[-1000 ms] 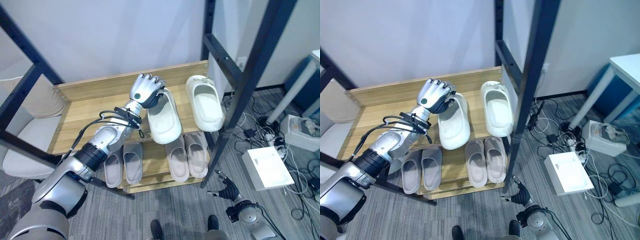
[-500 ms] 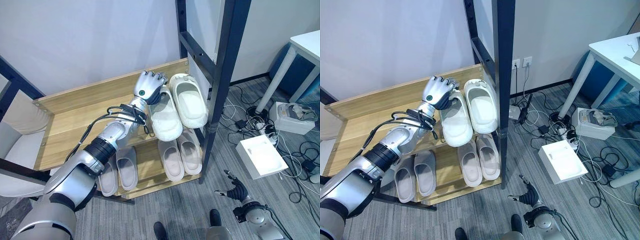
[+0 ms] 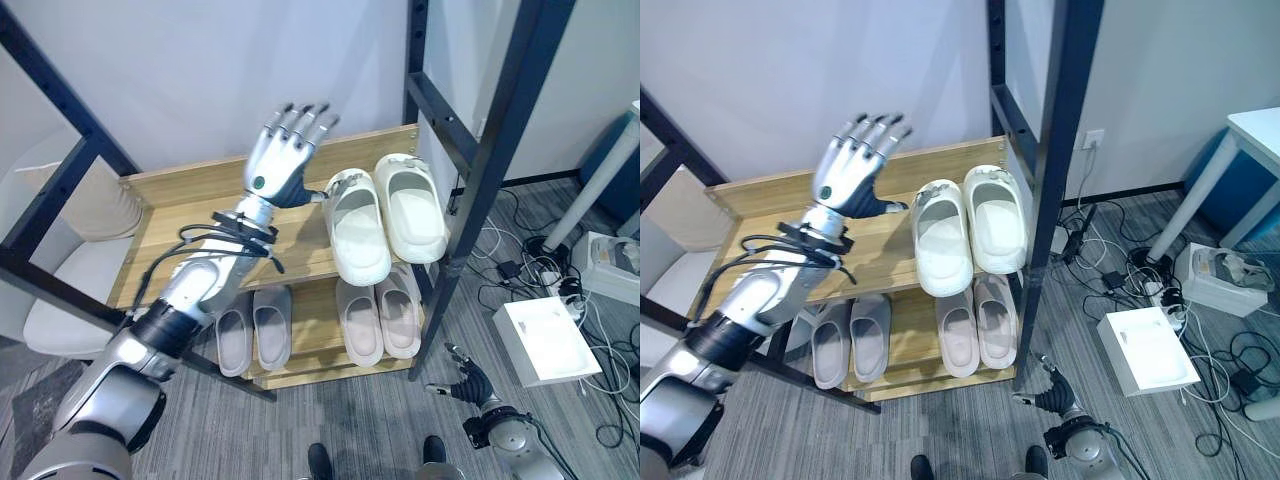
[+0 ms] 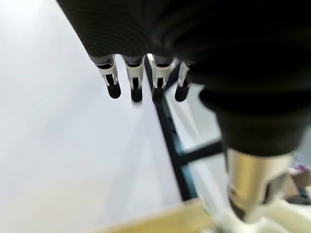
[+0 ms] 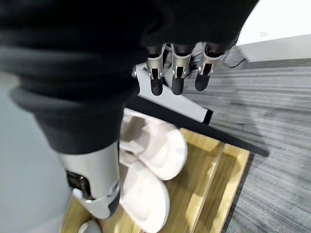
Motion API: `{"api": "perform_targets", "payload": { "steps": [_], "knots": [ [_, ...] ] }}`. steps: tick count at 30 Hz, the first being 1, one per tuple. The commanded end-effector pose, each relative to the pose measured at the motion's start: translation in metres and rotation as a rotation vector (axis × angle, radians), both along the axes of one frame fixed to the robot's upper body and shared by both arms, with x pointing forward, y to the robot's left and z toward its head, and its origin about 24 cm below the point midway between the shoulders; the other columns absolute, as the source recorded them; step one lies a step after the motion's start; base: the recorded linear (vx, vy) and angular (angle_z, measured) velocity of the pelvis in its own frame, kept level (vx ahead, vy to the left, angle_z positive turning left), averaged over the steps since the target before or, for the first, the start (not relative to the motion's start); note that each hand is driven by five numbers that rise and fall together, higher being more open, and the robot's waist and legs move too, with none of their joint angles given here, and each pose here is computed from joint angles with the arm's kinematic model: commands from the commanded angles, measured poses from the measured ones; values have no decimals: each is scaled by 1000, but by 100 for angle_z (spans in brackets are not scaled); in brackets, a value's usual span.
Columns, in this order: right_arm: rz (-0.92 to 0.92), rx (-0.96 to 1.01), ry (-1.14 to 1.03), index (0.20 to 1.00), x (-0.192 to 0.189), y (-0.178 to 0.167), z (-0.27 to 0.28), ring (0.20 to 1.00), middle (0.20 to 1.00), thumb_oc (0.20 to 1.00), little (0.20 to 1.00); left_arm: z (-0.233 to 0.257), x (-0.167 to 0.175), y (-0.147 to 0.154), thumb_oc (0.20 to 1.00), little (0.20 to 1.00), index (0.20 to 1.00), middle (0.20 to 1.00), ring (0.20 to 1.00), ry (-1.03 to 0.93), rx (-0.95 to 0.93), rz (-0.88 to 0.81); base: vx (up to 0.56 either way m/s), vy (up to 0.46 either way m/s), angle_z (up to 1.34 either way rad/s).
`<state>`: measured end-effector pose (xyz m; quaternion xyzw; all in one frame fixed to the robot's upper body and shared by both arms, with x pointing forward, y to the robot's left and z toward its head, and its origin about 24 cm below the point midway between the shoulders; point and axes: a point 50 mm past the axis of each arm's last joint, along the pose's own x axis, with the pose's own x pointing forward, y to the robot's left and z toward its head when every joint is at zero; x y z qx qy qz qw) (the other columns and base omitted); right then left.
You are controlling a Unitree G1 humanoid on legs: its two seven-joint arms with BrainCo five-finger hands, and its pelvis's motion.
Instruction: Arrange the slippers neatly on the shoe rack.
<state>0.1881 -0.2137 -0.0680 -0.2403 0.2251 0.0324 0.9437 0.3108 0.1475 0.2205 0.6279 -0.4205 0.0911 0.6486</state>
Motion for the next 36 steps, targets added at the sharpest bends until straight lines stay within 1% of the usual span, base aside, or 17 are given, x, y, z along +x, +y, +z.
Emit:
{"api": "perform_targets", "payload": {
  "steps": [1, 2, 3, 4, 5, 6, 7, 8, 9, 10, 11, 14, 18, 19, 20, 30, 36],
  "knots": [
    [17, 81, -129, 1000, 21, 17, 20, 1000, 1000, 1000, 1000, 30, -12, 18, 1000, 1000, 1000, 1000, 1000, -124, 1, 5, -32, 5, 11],
    [16, 92, -113, 1000, 19, 20, 17, 1000, 1000, 1000, 1000, 28, -25, 11, 1000, 1000, 1000, 1000, 1000, -117, -61, -89, -19, 4, 5],
    [17, 91, -111, 1000, 19, 20, 17, 1000, 1000, 1000, 1000, 28, -26, 12, 1000, 1000, 1000, 1000, 1000, -114, -63, -89, -11, 2, 6],
    [14, 98, -105, 1000, 19, 22, 15, 1000, 1000, 1000, 1000, 23, -38, 1, 1000, 1000, 1000, 1000, 1000, -66, -155, -227, -6, -6, 7],
    [9, 100, -100, 1000, 17, 22, 14, 1000, 1000, 1000, 1000, 12, -43, 0, 1000, 1000, 1000, 1000, 1000, 15, -247, -295, -20, -3, 16],
    [9, 101, -88, 1000, 15, 23, 12, 1000, 1000, 1000, 1000, -2, -46, -1, 1000, 1000, 1000, 1000, 1000, 145, -398, -390, -36, 0, 19],
    [10, 100, -87, 1000, 15, 22, 12, 1000, 1000, 1000, 1000, -2, -47, -1, 1000, 1000, 1000, 1000, 1000, 148, -400, -391, -33, 11, 22],
    [0, 106, -60, 1000, 11, 23, 7, 1000, 1000, 1000, 1000, -20, -50, -3, 1000, 1000, 1000, 1000, 1000, 309, -598, -503, -25, 12, 14],
    [-1, 110, -58, 1000, 11, 24, 7, 1000, 1000, 1000, 1000, -27, -50, -6, 1000, 1000, 1000, 1000, 1000, 372, -686, -552, -12, 15, 11],
    [-1, 110, -54, 1000, 11, 23, 7, 1000, 1000, 1000, 1000, -36, -50, -13, 1000, 1000, 1000, 1000, 1000, 465, -799, -637, -12, 14, 11],
    [-2, 113, -50, 1000, 11, 24, 6, 1000, 1000, 1000, 1000, -43, -50, -20, 1000, 1000, 1000, 1000, 1000, 543, -860, -693, -12, 8, 21],
    [0, 117, -44, 1000, 11, 23, 6, 1000, 1000, 1000, 1000, -54, -46, -33, 1000, 1000, 1000, 1000, 1000, 691, -965, -780, -13, 3, 12],
    [7, 114, -46, 1000, 12, 21, 9, 1000, 1000, 1000, 1000, -65, -39, -45, 1000, 1000, 1000, 1000, 1000, 832, -1042, -828, 0, 3, 2],
    [7, 114, -46, 1000, 12, 21, 9, 1000, 1000, 1000, 1000, -65, -39, -45, 1000, 1000, 1000, 1000, 1000, 832, -1042, -828, 0, 0, 0],
    [7, 119, -29, 1000, 10, 20, 6, 1000, 1000, 1000, 1000, -70, -35, -50, 1000, 1000, 1000, 1000, 1000, 878, -1032, -817, 0, 0, 0],
    [10, 129, -1, 1000, 6, 16, 4, 1000, 1000, 1000, 1000, -89, -23, -67, 1000, 1000, 1000, 1000, 1000, 1001, -1047, -771, 4, 2, -2],
    [5, 121, 1, 1000, 6, 13, 5, 1000, 1000, 1000, 1000, -91, -22, -76, 1000, 1000, 1000, 1000, 1000, 1041, -1058, -785, 2, 0, -1]
  ]
}}
